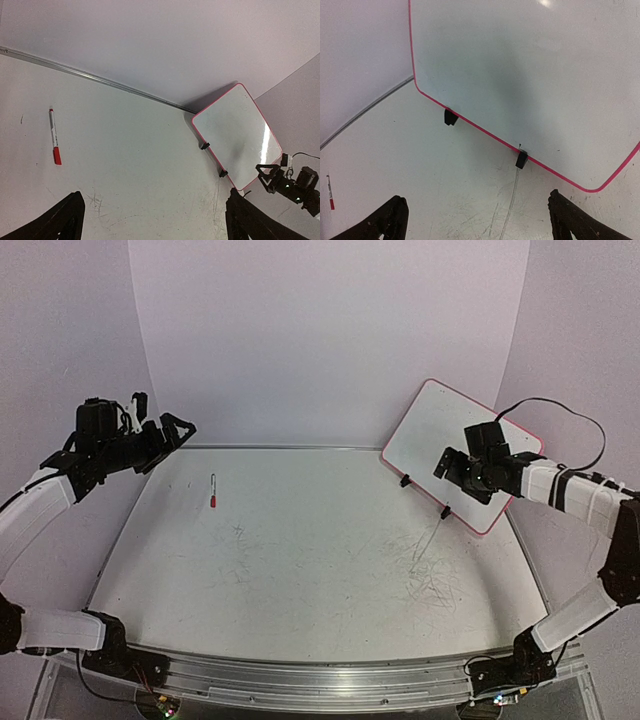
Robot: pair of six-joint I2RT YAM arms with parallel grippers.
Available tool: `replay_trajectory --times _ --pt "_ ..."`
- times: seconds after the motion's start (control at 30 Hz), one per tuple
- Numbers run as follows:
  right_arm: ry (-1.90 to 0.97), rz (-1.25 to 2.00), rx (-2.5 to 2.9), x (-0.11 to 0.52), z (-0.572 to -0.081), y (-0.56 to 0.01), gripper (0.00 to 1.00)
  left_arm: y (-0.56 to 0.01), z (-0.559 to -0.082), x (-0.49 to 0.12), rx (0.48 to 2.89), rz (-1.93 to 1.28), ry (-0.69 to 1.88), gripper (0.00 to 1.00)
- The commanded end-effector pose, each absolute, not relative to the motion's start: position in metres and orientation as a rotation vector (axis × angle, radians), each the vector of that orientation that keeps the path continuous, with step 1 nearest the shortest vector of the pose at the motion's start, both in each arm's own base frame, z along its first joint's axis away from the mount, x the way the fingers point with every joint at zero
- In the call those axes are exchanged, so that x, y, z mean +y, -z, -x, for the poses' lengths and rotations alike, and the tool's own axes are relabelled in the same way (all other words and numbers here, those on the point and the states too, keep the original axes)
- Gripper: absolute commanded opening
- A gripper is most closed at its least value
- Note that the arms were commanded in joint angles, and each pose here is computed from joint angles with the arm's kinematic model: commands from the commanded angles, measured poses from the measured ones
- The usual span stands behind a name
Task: Write a sentence on the whiteboard
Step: Move the whiteboard stand to the center of the board.
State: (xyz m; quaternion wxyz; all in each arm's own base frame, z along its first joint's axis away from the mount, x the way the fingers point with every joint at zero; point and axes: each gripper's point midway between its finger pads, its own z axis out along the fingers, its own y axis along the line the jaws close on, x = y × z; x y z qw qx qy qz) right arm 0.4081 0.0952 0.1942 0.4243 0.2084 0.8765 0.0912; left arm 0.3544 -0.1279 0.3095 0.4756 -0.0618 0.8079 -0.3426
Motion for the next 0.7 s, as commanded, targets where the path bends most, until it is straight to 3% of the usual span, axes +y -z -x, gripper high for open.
replay_trajectory --times 0.0,0.2,0.43,0.67 --pt "-0.149 -0.722 2.185 0.08 -0.415 -0.158 0.98 -0.323 -0.346 -0.132 1.937 0.141 0.889 0.99" --pt "-0.087 -0.798 2.25 0.082 -0.427 -0.107 0.94 -0.325 -0.341 -0.13 1.93 0.143 0.882 0.99" --pt "-0.068 -0.906 2.236 0.079 -0.43 -0.075 0.75 -0.327 -0.336 -0.127 1.92 0.149 0.877 0.99" --pt "-0.013 -0.945 2.234 0.077 -0.441 -0.053 0.69 -0.326 -0.334 -0.128 1.92 0.149 0.881 0.99"
